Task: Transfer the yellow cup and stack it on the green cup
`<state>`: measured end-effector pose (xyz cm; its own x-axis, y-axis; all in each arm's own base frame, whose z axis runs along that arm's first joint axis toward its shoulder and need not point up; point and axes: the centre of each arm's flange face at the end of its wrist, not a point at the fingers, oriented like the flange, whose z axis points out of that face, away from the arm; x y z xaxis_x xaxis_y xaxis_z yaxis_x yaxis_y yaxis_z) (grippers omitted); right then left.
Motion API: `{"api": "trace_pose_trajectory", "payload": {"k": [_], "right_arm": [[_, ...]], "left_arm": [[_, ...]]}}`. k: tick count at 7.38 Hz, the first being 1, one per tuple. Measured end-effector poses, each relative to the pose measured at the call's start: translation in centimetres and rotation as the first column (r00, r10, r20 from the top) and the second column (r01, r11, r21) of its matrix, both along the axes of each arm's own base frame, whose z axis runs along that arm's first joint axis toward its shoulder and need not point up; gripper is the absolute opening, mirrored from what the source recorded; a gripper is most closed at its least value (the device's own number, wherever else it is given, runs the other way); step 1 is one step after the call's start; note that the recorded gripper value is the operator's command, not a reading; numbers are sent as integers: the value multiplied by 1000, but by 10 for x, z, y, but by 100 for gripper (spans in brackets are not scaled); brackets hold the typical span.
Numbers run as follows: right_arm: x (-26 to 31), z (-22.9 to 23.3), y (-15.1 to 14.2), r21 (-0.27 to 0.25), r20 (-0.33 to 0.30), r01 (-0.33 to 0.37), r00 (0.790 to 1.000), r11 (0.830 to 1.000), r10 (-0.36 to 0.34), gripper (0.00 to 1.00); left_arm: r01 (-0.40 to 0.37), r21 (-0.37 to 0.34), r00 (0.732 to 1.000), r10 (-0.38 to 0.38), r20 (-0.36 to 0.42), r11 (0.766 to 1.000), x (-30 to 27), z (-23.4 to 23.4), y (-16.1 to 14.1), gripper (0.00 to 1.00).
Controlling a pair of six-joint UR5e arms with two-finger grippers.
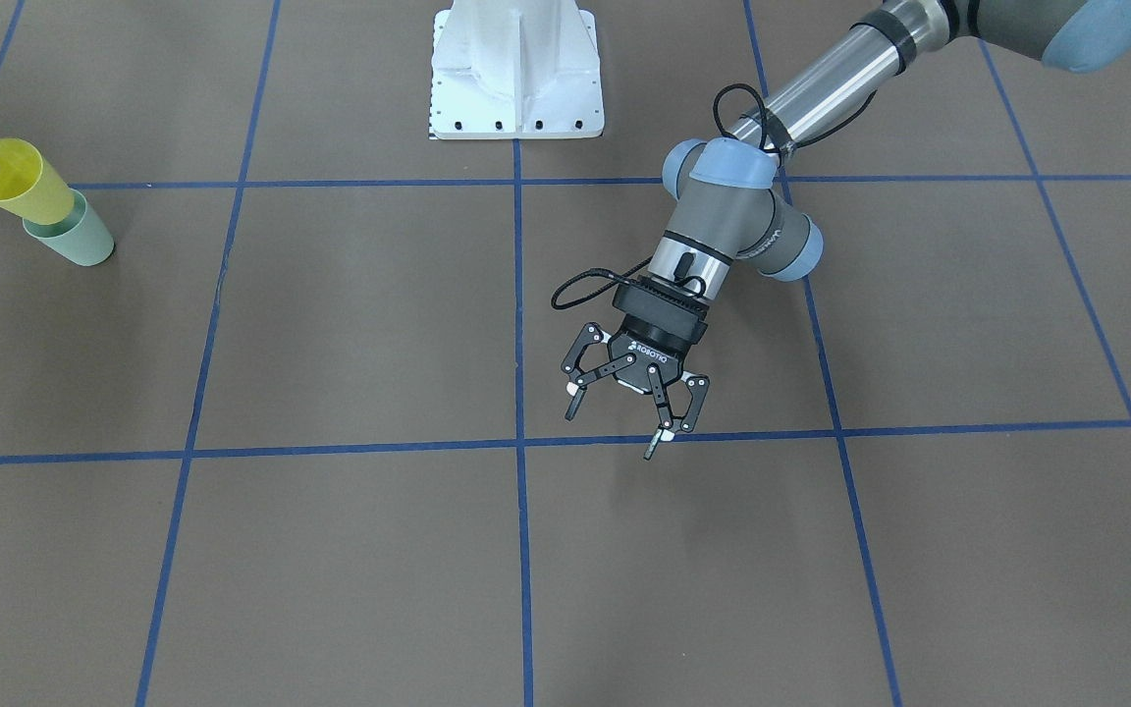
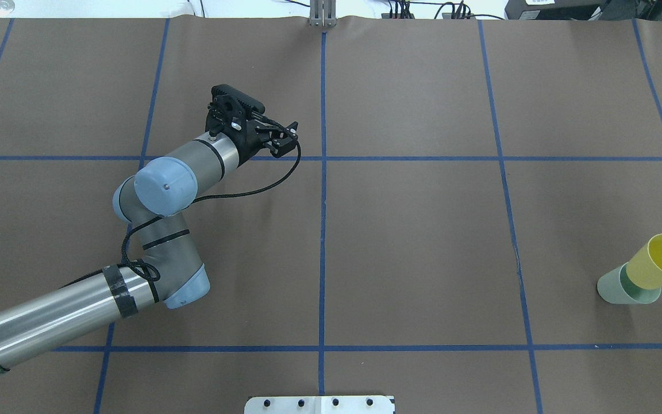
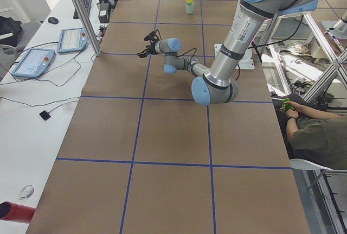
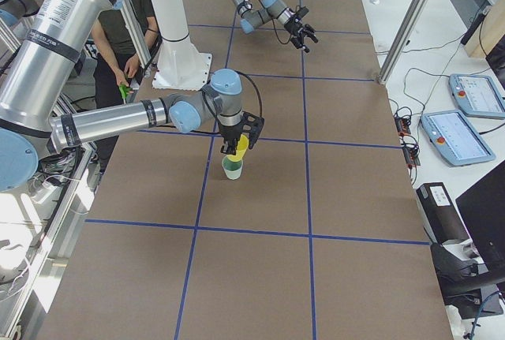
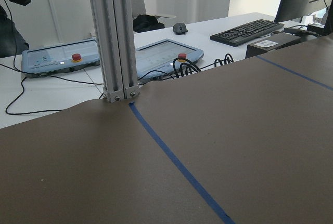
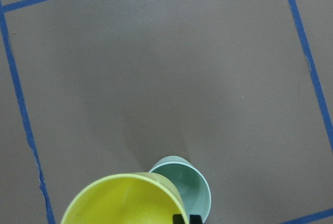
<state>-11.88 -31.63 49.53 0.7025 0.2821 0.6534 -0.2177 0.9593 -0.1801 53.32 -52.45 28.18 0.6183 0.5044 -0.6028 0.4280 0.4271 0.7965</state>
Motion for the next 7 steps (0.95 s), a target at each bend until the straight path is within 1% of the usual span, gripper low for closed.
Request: {"api": "trace_pose_trajectory", "payload": {"k": [2, 7], "right_arm": [[-6, 7, 1, -12, -6, 17, 1000, 1000, -17, 0], [-10, 16, -1, -19, -12, 28, 1000, 999, -29, 0]], "left_arm": [[0, -1, 1000, 0, 0, 1000, 0, 0, 0, 99], [-2, 0, 1000, 2, -1, 1000, 1, -1, 1, 100]]}}
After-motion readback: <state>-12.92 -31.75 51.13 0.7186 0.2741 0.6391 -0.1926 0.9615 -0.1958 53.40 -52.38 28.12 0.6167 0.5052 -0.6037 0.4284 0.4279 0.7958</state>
